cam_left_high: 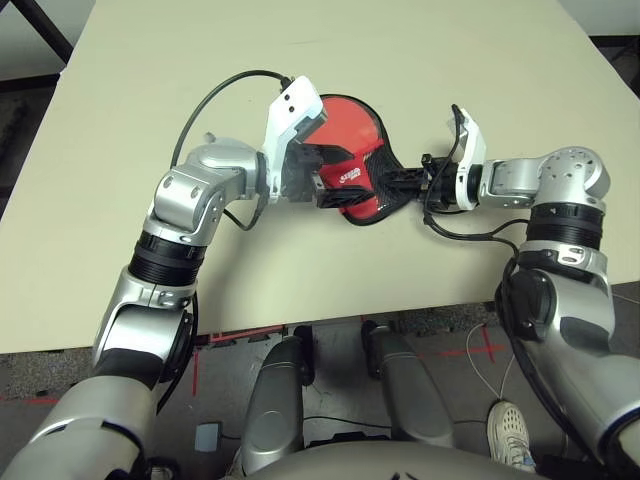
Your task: Store the ping-pong paddle in its case and zip it.
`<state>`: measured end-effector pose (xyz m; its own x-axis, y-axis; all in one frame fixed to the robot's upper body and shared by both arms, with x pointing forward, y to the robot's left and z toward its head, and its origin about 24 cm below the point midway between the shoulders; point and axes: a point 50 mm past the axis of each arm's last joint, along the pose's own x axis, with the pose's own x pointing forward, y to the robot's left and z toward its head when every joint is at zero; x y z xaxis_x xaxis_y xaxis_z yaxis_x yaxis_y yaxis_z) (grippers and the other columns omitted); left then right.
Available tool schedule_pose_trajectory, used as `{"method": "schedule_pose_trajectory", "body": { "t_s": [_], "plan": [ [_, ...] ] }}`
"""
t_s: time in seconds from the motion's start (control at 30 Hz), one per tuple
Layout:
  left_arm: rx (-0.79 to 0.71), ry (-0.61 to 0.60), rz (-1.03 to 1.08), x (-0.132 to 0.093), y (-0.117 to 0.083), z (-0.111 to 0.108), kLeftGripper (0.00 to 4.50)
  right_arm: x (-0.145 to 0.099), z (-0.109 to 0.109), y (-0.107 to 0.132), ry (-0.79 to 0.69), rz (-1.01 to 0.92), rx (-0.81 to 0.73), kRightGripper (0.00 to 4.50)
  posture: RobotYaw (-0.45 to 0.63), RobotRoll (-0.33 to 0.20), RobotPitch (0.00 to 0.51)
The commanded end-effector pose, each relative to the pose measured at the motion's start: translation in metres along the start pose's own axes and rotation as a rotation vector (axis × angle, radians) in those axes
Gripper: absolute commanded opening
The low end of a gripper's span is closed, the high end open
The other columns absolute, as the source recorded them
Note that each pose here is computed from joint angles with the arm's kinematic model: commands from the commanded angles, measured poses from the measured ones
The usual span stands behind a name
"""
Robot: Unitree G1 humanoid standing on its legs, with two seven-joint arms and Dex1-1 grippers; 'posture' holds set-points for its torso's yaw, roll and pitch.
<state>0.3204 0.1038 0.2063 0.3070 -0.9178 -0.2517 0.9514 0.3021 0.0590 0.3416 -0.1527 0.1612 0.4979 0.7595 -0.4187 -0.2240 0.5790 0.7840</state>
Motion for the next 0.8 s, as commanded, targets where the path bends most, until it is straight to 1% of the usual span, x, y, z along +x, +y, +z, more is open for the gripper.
{"method": "schedule_pose_trajectory", "body": {
  "t_s": [0.03, 0.13, 0.3, 0.47, 0.53, 0.63, 0.8],
  "plan": [
    [-0.004, 0.008, -0.006, 0.002, -0.003, -0.002, 4.50, -0.001, -0.010, -0.009, 0.022, -0.021, 0.010, 0.03, 0.05, 0.000, 0.291],
    [-0.005, 0.008, -0.002, 0.002, -0.003, -0.003, 4.50, -0.006, -0.015, -0.012, 0.008, -0.018, -0.002, 0.03, 0.05, 0.000, 0.289],
    [-0.006, 0.012, -0.005, 0.003, -0.003, -0.005, 4.50, -0.024, -0.031, -0.015, -0.015, -0.008, -0.059, 0.03, 0.03, 0.000, 0.284],
    [-0.003, 0.012, -0.012, 0.005, -0.002, -0.007, 4.50, -0.051, -0.059, -0.014, -0.014, -0.003, -0.125, 0.03, 0.00, 0.000, 0.275],
    [-0.002, 0.011, -0.015, 0.006, -0.002, -0.007, 4.50, -0.060, -0.071, -0.006, -0.042, -0.017, -0.111, 0.03, -0.02, 0.000, 0.281],
    [-0.001, 0.009, -0.022, 0.008, -0.001, -0.006, 4.50, -0.065, -0.084, -0.001, -0.098, -0.054, -0.083, 0.03, -0.03, 0.000, 0.285],
    [-0.001, 0.008, -0.033, 0.011, 0.000, -0.007, 4.50, -0.065, -0.105, 0.005, -0.177, -0.094, -0.055, 0.03, -0.07, 0.000, 0.292]
  ]
}}
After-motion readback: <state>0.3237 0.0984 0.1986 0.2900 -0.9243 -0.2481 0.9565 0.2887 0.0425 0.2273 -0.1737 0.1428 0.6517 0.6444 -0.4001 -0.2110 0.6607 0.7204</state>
